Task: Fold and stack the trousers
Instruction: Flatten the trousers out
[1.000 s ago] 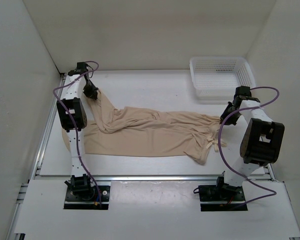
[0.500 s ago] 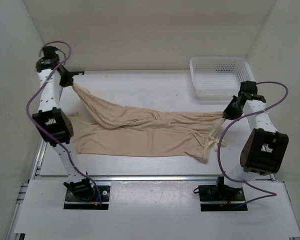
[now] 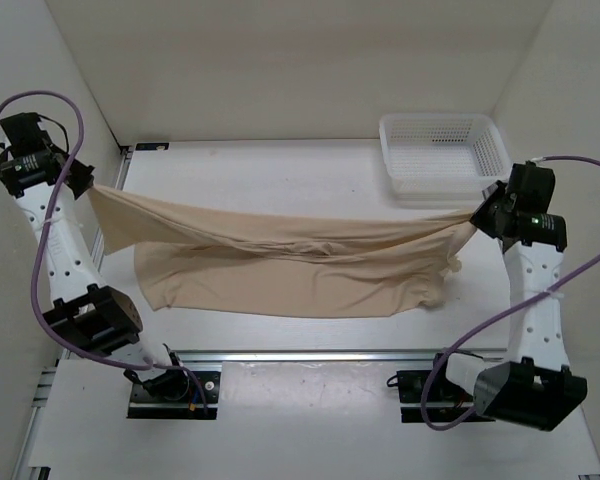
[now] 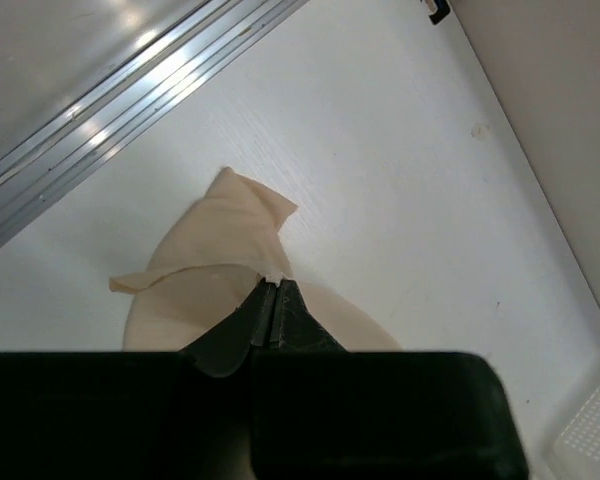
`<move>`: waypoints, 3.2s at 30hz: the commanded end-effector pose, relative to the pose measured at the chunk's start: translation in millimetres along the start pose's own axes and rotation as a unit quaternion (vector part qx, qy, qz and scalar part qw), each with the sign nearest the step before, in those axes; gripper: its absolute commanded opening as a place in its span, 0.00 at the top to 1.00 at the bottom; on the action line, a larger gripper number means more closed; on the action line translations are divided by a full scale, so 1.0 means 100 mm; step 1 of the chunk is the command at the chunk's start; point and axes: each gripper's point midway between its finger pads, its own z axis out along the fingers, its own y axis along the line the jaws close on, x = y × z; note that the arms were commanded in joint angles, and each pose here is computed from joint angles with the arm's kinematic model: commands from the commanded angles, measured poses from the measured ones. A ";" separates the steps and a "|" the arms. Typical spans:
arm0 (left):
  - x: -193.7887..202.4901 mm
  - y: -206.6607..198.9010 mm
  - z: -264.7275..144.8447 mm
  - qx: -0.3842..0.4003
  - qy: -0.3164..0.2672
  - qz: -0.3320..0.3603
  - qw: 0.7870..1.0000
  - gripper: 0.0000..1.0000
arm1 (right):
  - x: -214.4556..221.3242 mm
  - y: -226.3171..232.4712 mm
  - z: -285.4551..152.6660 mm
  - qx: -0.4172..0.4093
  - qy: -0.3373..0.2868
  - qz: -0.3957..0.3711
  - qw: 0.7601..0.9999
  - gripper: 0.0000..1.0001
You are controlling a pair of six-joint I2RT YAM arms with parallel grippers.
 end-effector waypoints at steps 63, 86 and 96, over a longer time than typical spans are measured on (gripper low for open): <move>2.72 0.90 0.81 -0.107 0.327 0.003 0.939 0.33 | 1.71 -0.35 0.11 0.029 0.235 0.132 0.963 0.13; 2.71 0.81 1.40 -0.126 0.336 0.026 0.933 0.72 | 1.83 -0.56 1.11 0.094 0.232 0.195 0.948 0.82; 1.55 0.30 1.00 -0.097 0.197 0.037 0.975 0.90 | 1.16 -0.46 0.84 0.064 0.145 0.161 0.974 1.00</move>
